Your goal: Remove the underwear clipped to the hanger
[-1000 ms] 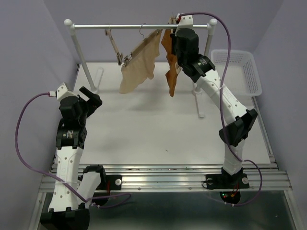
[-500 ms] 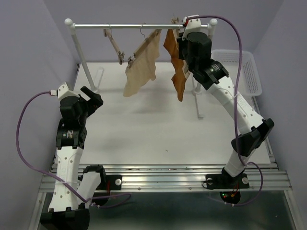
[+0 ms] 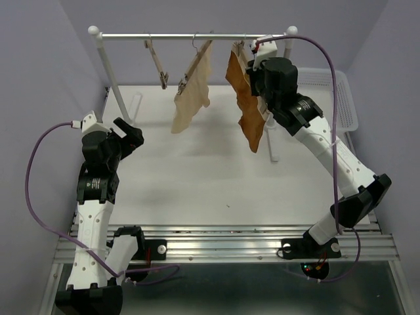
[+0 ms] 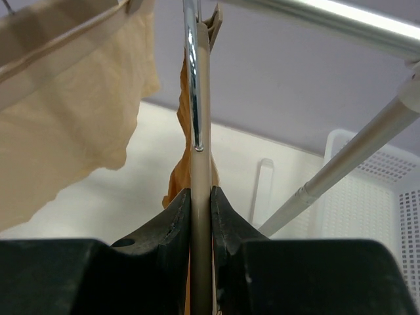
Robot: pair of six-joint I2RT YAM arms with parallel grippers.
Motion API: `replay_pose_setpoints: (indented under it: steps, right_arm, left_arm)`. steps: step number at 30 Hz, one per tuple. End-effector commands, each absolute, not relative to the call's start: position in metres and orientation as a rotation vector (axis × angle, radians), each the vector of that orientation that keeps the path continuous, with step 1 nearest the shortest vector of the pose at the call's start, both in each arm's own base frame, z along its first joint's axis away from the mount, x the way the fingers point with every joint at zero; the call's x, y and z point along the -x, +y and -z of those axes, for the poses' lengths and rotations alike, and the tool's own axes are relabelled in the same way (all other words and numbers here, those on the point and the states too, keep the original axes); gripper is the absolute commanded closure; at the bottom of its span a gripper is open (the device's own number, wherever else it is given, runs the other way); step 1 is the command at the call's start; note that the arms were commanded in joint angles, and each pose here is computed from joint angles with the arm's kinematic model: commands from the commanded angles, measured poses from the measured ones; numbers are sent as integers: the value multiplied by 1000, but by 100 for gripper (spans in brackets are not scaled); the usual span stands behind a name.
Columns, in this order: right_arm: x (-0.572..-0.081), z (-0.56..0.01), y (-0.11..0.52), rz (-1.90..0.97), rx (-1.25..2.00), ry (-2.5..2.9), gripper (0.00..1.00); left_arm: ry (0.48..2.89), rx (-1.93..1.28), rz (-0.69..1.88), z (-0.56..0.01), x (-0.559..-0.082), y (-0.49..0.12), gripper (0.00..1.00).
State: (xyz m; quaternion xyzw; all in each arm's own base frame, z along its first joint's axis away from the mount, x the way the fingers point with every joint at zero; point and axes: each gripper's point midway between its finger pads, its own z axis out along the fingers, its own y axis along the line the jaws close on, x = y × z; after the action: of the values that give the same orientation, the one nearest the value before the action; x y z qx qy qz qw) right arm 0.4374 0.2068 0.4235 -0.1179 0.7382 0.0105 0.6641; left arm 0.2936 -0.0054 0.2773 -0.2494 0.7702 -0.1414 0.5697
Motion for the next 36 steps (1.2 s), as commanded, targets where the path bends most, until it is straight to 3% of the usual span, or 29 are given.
replay_pose_setpoints:
  steps: [1,9,19,31,36]
  right_arm:
    - [-415,-454,204,-72,301,1568,99]
    - [-370,-418,205,-112,564,1567,99]
    - [-254,-344,250,-516,1341,1512,99]
    - [-209,-342,268,-794,1853,1341,99]
    - [-203,-344,268,-801,1882,1273,99]
  left_arm:
    - [1790,492,379,-286,-299,-15,1]
    - [1794,261,512,-301,-292,-48,1]
    - [1686,-292,875,-337,-246,-129,1]
    - [1559,-761,1013,-339,-197,-192,1]
    - [1466,-899,993,-337,-174,-199,1]
